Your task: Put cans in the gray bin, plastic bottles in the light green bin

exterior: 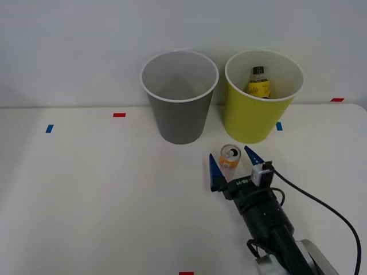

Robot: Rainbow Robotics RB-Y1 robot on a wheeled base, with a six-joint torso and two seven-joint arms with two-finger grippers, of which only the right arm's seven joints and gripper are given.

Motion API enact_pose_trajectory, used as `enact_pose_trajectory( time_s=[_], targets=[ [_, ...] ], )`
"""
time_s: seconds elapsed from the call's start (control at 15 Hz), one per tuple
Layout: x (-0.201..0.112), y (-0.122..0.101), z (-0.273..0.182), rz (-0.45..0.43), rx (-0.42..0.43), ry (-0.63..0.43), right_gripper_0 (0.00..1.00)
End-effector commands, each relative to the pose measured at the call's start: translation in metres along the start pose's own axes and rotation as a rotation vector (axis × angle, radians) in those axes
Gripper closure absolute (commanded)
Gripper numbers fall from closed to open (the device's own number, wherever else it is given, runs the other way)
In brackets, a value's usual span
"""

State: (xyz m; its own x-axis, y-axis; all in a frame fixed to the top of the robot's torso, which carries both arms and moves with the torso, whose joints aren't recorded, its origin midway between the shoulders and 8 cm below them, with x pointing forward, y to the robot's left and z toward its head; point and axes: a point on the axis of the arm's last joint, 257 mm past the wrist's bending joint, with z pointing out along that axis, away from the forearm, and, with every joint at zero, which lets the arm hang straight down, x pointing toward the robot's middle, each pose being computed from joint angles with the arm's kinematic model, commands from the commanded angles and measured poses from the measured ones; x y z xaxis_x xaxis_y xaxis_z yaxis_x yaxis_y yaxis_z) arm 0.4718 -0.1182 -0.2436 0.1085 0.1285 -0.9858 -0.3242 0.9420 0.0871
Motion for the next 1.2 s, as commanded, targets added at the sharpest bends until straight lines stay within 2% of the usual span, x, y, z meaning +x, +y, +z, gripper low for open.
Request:
enact_pose_trajectory(
  time_s=[0.07, 0.4, 0.47, 0.6, 0.67, 0.8, 1.2],
  targets=[
    [0.0005, 0.0026, 0.0016, 0.003, -0.004, 0.003, 0.00],
    [0.0008, 0.0042, 0.0018, -0.008, -0.007, 0.005, 0.00],
    [0.0018, 0.0040, 0.0014, -0.020, -0.008, 0.007, 0.14],
    [0.0014, 0.0051, 0.0016, -0.023, -0.009, 0.005, 0.74],
    [0.0006, 0.0051, 0.0022, -0.029, -0.010, 0.005, 0.85],
    [-0.0008, 0.0050, 0.0031, -0.032, -0.012, 0.001, 0.91],
    [-0.0022, 0.0057, 0.0044, -0.026, -0.013, -0.002, 0.93]
  ],
)
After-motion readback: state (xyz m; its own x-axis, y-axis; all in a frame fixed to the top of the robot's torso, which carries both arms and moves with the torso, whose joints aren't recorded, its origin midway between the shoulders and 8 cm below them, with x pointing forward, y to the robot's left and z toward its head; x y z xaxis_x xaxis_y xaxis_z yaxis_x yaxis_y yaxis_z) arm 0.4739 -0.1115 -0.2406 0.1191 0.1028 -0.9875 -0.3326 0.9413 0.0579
